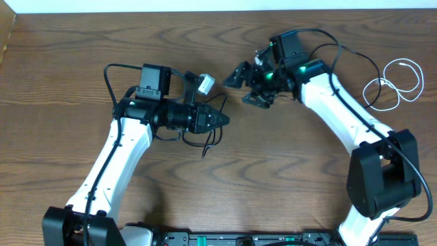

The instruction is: Untangle cables

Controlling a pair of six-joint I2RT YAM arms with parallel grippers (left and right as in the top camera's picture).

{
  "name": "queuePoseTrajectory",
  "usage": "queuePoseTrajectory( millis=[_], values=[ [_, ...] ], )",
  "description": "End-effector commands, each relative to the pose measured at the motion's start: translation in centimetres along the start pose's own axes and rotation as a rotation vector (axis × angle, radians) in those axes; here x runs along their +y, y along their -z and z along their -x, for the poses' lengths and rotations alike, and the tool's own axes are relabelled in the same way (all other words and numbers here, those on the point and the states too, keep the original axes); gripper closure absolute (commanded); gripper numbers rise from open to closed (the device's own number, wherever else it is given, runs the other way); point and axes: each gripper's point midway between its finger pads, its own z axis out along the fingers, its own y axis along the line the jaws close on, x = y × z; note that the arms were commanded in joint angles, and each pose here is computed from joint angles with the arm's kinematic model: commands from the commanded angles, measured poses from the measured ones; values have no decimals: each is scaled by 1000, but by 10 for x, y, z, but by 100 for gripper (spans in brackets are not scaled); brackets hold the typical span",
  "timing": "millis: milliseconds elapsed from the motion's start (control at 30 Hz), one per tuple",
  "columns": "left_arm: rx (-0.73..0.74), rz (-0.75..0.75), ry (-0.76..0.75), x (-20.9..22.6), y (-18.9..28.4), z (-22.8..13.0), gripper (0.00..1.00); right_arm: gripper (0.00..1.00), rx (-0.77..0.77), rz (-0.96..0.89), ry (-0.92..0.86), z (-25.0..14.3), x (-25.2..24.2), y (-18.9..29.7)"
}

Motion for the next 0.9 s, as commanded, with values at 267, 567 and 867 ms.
queuePoseTrajectory(
  millis=[267,567,867],
  values=[
    [21,25,-28,2,-6,-3,93,20,88,-19,51,-39,12,-27],
    [34,48,-8,6,-6,-7,93,99,29,-85,142,-30,0,-28],
    [79,203,58,32,-2,-22,92,99,-87,-317,430,-2,-37,-19]
  ],
)
